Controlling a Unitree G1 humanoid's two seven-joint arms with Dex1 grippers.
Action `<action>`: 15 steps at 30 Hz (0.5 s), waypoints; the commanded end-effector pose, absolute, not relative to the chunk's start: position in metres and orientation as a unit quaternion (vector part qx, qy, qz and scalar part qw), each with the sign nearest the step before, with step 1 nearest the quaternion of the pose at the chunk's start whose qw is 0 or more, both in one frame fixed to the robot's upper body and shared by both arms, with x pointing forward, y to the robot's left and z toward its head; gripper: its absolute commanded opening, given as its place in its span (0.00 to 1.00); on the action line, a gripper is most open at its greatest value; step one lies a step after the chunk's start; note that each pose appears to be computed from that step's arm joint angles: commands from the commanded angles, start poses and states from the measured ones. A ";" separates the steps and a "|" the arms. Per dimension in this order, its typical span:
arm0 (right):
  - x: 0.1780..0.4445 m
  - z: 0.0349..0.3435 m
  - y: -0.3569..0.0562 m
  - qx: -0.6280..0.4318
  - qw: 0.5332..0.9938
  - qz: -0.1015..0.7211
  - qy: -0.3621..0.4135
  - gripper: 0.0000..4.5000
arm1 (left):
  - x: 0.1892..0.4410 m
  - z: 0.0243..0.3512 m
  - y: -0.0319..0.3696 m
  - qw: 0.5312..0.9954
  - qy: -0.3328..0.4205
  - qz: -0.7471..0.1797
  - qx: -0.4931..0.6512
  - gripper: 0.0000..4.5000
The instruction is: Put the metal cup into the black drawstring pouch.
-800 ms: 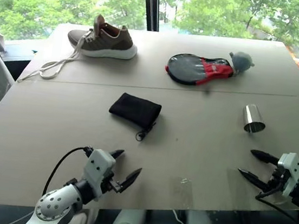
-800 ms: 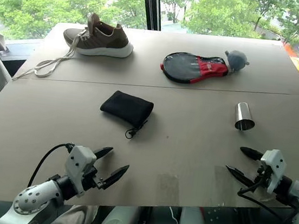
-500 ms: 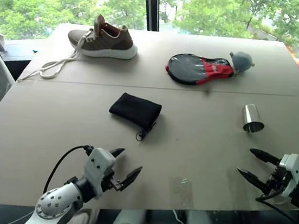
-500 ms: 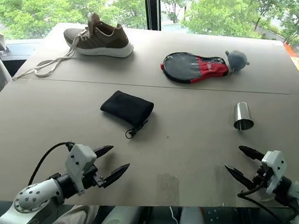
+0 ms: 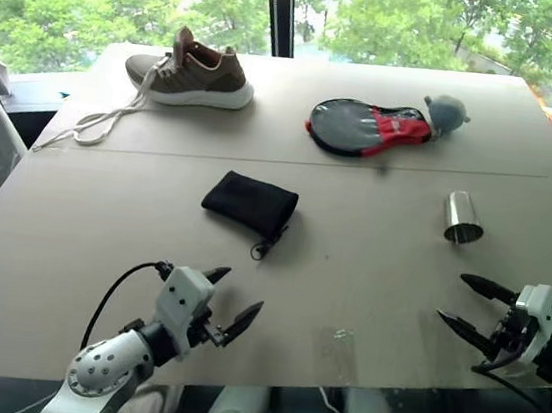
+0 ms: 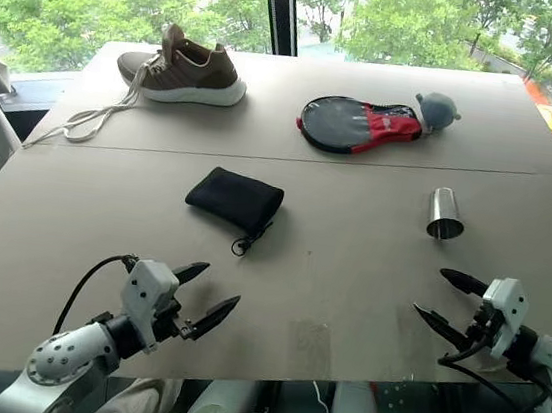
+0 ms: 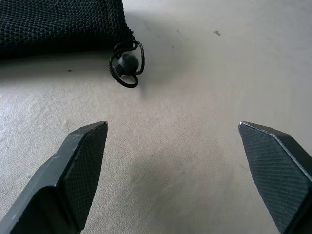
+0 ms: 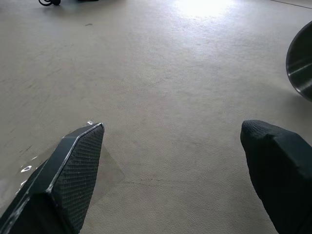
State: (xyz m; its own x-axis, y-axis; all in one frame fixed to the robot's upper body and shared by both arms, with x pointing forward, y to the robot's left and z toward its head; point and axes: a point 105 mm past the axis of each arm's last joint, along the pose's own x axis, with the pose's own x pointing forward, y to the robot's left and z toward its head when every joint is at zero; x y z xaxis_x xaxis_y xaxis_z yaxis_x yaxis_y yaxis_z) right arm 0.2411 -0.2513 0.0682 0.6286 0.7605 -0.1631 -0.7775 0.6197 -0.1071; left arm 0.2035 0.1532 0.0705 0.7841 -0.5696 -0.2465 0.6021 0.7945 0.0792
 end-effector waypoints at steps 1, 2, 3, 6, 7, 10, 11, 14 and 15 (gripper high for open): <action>0.241 0.087 -0.240 -0.076 0.891 0.448 0.011 1.00 | 0.220 0.088 0.141 0.948 0.067 -0.296 0.101 0.98; 0.240 0.090 -0.237 -0.072 0.888 0.454 0.005 1.00 | 0.225 0.092 0.138 0.948 0.060 -0.294 0.103 0.98; 0.239 0.092 -0.234 -0.069 0.886 0.459 0.000 1.00 | 0.229 0.094 0.135 0.949 0.055 -0.293 0.105 0.98; 0.237 0.102 -0.225 -0.060 0.880 0.470 -0.024 1.00 | 0.248 0.101 0.127 0.952 0.036 -0.277 0.126 0.98; 0.237 0.105 -0.222 -0.056 0.879 0.473 -0.031 1.00 | 0.254 0.103 0.125 0.953 0.032 -0.272 0.132 0.98; 0.233 0.112 -0.215 -0.043 0.873 0.484 -0.046 1.00 | 0.273 0.107 0.116 0.953 0.015 -0.254 0.166 0.98; 0.231 0.114 -0.213 -0.041 0.871 0.487 -0.048 1.00 | 0.279 0.108 0.114 0.953 0.011 -0.244 0.179 0.98; 0.227 0.114 -0.210 -0.041 0.869 0.491 -0.048 1.00 | 0.293 0.105 0.111 0.953 0.013 -0.215 0.214 0.98; 0.226 0.114 -0.210 -0.040 0.869 0.492 -0.047 1.00 | 0.296 0.103 0.110 0.952 0.016 -0.208 0.222 0.98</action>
